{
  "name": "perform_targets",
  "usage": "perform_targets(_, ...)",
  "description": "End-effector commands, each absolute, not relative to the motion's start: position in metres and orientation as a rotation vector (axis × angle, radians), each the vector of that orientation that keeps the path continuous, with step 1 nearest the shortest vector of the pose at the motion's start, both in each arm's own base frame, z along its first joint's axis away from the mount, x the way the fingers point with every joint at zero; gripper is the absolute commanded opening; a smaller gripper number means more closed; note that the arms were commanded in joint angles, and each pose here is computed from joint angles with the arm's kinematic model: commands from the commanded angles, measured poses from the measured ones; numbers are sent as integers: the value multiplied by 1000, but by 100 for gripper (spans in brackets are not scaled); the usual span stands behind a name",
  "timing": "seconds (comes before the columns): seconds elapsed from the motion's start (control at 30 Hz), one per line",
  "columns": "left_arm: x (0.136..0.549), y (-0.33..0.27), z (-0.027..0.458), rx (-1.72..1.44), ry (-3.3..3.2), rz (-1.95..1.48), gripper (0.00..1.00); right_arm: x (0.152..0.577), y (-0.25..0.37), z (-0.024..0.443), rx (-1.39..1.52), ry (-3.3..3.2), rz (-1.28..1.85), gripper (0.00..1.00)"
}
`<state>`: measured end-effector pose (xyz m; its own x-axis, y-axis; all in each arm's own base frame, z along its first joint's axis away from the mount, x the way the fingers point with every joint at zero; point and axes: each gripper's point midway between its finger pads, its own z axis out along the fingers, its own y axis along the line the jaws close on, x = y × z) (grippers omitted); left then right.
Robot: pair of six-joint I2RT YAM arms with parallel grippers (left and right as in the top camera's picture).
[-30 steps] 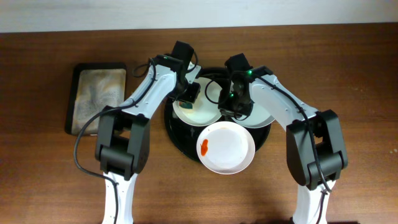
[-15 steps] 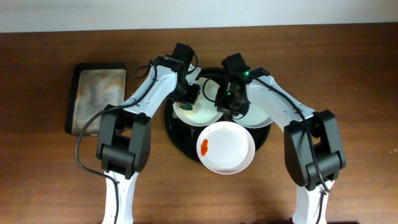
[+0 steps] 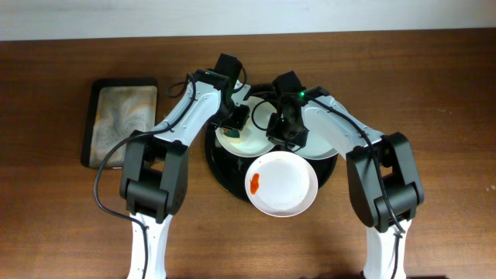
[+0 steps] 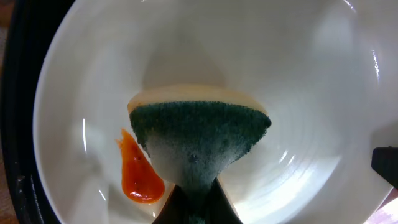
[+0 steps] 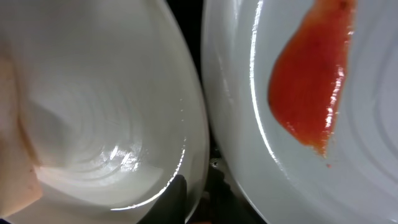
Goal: Clean dirty plates on tray and stack at the side
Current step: 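Grip the rim of the upper-right plate with the right gripper, then hold the plate tilted with the right gripper and scrub it with the sponge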
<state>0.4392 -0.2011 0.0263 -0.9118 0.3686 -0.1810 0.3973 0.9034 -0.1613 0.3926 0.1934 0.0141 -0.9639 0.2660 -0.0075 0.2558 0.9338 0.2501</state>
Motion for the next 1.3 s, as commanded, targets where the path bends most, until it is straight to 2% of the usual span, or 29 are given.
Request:
perform_targets(0.0,438,-199,25,576,2932,-299,0,393,187,8,450,3041,308,8)
perform_targets(0.13,437,-202,25,579,2932,-329,0,395,187,8,447,3035,312,4)
perform_targets(0.5,426,-223,32,488,2966,-551,0,395,187,7,447,3034,314,4)
perform_targets(0.87,405,-169,-10,384,3103,-130,0,395,188,8,487,3030,317,4)
perform_targets(1.27,420,-114,-6,360,3024,378,0,395,187,7,542,3027,315,4)
